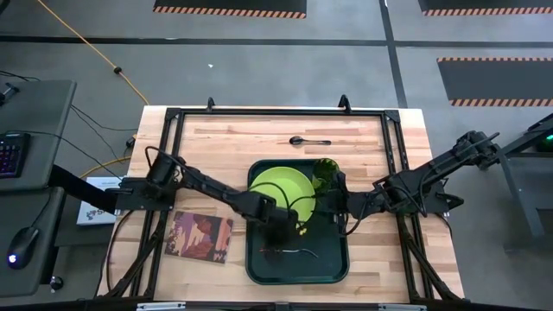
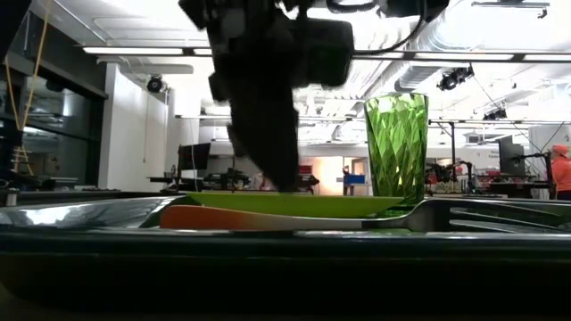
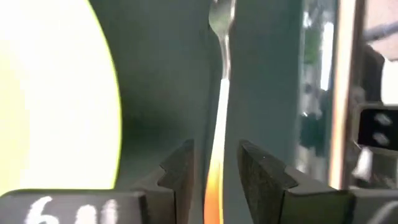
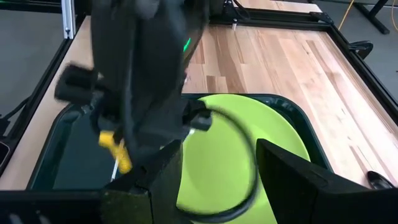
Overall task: Pick and place plate/cup/fork/spoon on tray
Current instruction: Put the orange fork on the black serving tray to the right of the green plate
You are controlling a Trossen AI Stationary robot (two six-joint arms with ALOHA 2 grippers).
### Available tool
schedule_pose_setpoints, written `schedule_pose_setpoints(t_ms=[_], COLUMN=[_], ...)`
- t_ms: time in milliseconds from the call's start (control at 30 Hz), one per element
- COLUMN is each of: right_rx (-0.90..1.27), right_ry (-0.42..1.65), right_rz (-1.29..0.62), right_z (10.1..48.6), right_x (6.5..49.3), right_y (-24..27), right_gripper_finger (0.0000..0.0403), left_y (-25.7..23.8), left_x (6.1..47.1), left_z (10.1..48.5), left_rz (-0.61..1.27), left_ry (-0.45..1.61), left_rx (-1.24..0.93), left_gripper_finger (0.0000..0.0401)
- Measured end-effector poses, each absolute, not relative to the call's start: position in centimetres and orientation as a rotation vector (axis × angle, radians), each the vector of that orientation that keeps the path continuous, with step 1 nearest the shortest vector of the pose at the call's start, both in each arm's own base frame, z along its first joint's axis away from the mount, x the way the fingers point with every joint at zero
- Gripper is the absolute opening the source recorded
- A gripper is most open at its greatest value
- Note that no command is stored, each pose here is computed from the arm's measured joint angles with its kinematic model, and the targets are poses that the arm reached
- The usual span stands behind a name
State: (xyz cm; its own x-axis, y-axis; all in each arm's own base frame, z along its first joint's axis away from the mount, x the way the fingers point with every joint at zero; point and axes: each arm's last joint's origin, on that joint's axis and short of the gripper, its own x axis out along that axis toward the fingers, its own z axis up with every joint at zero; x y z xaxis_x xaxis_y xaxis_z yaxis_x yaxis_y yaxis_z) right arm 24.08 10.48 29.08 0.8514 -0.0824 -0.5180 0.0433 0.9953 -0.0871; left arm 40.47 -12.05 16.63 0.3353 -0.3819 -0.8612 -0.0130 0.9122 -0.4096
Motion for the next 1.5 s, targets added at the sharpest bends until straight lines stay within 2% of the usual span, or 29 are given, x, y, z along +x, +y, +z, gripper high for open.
schedule_pose_setpoints(t_ms=[167,367,600,733,833,900,967,1067,1267,1500], right_rx=[-0.076,-0.084,-0.082,-0.094,-0.089,-0.05,-0.011,0.076,0.165,0.139], right_ry=[0.561,0.606,0.69,0.736,0.783,0.823,0.868,0.904,0.808,0.866], right_rz=[-0.056,-0.011,-0.088,-0.108,-0.065,0.004,0.065,0.179,0.465,0.48], right_z=[29.0,28.6,25.9,22.9,20.6,19.1,17.8,17.1,17.3,15.1], right_x=[24.0,23.1,22.2,23.3,24.6,25.6,26.5,27.6,29.6,30.5], right_y=[10.5,11.7,15.0,17.0,18.2,18.8,18.9,18.9,19.4,18.8], right_gripper_finger=[0.0197,0.0197,0.0191,0.0147,0.0087,0.0038,0.0011,0.0019,0.0005,0.0002], left_y=[-11.8,-12.7,-11.1,-9.5,-8.4,-7.9,-7.6,-7.4,-7.6,-7.9], left_x=[39.3,35.6,30.4,27.8,26.2,25.3,24.8,24.3,24.4,24.8], left_z=[20.7,26.4,28.2,28.4,29.5,30.1,31.0,32.0,31.6,31.4], left_rz=[-0.2,-0.033,0.076,0.081,0.098,0.109,0.115,0.112,0.081,0.08], left_ry=[1.103,0.772,0.356,0.143,0.005,-0.025,-0.058,-0.11,-0.096,-0.095], left_rx=[-0.229,0.028,0.066,0.06,0.053,0.057,0.054,0.058,0.068,0.076], left_gripper_finger=[0.0085,0.001,0.0002,0.0001,0.0001,0.0001,0.0001,0.0,0.0,0.0])
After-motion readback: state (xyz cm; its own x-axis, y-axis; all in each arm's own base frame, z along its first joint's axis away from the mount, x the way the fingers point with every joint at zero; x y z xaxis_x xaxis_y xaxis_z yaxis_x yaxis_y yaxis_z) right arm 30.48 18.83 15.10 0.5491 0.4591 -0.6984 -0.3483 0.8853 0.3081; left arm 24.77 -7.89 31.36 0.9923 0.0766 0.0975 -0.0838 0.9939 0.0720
